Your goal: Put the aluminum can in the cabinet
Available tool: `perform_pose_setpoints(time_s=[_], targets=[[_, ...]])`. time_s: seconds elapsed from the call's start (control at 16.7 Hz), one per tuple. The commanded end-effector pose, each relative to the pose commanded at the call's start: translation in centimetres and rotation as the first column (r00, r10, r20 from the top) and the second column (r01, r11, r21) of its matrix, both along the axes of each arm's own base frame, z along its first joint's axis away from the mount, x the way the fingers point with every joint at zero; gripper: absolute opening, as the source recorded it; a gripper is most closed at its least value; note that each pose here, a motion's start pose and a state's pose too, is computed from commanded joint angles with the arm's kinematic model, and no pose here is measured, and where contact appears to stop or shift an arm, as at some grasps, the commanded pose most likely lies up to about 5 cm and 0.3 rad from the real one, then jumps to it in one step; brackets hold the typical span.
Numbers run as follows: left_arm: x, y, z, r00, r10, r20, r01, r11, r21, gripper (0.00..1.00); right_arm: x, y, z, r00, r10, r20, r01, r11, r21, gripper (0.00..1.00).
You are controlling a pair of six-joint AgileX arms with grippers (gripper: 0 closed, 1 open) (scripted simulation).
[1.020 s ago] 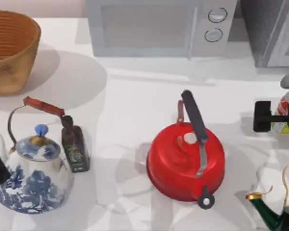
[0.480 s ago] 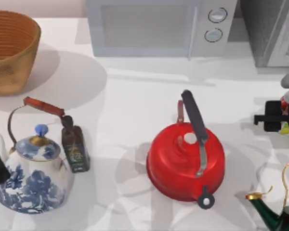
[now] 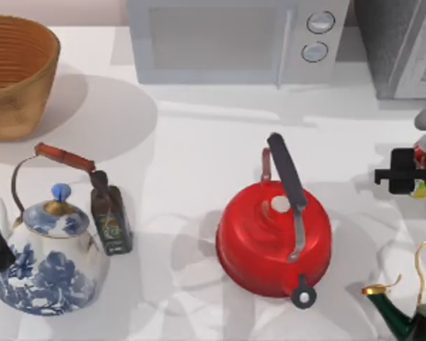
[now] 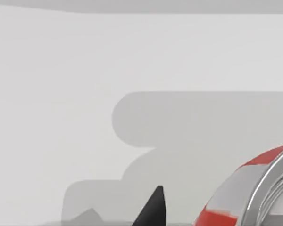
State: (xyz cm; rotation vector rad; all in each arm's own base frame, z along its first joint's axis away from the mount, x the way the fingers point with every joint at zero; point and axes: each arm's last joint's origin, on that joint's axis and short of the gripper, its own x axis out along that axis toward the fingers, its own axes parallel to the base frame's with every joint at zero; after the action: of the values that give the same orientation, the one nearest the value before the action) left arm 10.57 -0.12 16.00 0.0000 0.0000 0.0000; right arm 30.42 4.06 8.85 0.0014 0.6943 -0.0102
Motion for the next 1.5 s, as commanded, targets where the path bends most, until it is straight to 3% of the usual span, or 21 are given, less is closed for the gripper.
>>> perform_pose_setpoints(time_s=[0.48,0.84,1.14,1.5], targets=[[0.0,0.0,0.0,1.000,0.000,0.000,0.000,1.000,0.000,1.00,0.7,0.3,1.4,1.000,0.007,0.005,-0.007,1.000,0.008,0.00],[0.0,0.0,0.0,1.000,0.000,0.000,0.000,1.000,0.000,1.00,1.2,0.2,7.1,0.997,-0.005,-0.071,0.005,1.000,0.001,0.00],[0.0,0.0,0.0,1.000,0.000,0.000,0.000,1.000,0.000,1.00,0.2,0.0,14.1,1.000,-0.003,-0.014,0.003,1.000,0.003,0.00],[0.0,0.0,0.0,1.000,0.000,0.000,0.000,1.000,0.000,1.00,0.0,0.1,14.9,1.000,0.000,-0.002,0.000,1.000,0.002,0.00]])
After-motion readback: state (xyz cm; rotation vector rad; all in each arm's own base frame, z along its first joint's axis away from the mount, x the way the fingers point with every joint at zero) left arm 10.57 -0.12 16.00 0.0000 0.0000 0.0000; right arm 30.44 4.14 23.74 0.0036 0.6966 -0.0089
